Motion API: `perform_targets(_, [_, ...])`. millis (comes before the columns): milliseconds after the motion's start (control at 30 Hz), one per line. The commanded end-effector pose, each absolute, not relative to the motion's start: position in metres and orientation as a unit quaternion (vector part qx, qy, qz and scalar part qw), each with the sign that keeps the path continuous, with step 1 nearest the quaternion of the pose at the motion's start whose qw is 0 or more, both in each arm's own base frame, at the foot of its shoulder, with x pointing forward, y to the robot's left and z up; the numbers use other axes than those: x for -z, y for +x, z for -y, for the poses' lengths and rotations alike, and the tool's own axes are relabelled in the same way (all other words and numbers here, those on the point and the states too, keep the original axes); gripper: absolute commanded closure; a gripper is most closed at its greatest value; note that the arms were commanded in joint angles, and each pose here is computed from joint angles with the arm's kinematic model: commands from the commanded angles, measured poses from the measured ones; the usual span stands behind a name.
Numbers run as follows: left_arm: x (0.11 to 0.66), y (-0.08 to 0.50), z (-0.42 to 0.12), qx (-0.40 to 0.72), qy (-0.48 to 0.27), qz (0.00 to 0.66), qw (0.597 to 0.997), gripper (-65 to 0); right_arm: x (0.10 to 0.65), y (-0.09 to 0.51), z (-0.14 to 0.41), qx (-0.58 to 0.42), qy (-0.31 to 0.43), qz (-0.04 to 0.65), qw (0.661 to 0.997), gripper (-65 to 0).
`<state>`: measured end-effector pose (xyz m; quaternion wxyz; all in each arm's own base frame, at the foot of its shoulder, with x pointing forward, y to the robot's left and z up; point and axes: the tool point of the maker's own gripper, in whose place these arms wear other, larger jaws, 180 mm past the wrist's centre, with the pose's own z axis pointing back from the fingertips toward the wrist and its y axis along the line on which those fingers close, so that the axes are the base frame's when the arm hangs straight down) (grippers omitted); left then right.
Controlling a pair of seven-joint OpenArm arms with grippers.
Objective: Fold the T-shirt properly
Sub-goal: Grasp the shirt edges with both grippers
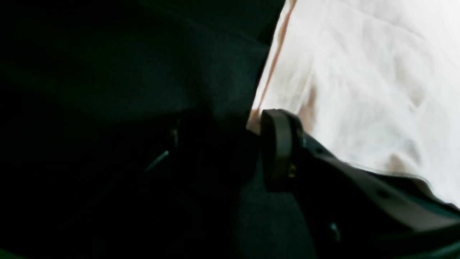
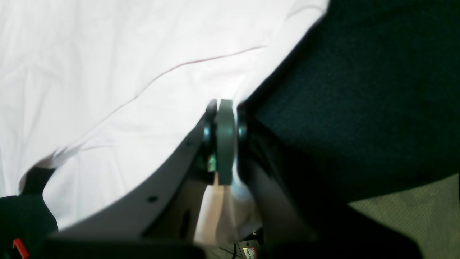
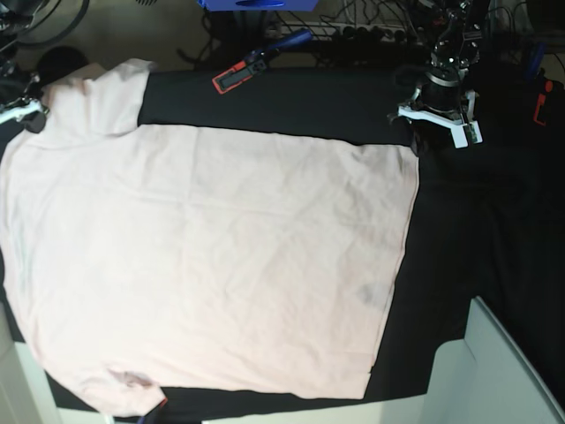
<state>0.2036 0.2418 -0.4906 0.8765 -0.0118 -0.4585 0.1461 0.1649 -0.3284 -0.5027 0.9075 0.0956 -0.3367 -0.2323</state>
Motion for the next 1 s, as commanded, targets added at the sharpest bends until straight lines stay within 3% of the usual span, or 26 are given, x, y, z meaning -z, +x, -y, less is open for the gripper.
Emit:
perform_targets(0, [0.490,0.202,-0.241,-0.143,-0.014,0.454,0.880,-28.9,0.508,0.157,0.325,0.219,0.096,0.310,0.920,-0.1])
perform_targets(967, [0.481,0.248,-0.205,-0.132,-0.052,0.479,0.866,-28.6,0.510,0.172,0.308,0.188,0.113,0.307,0.926,0.0])
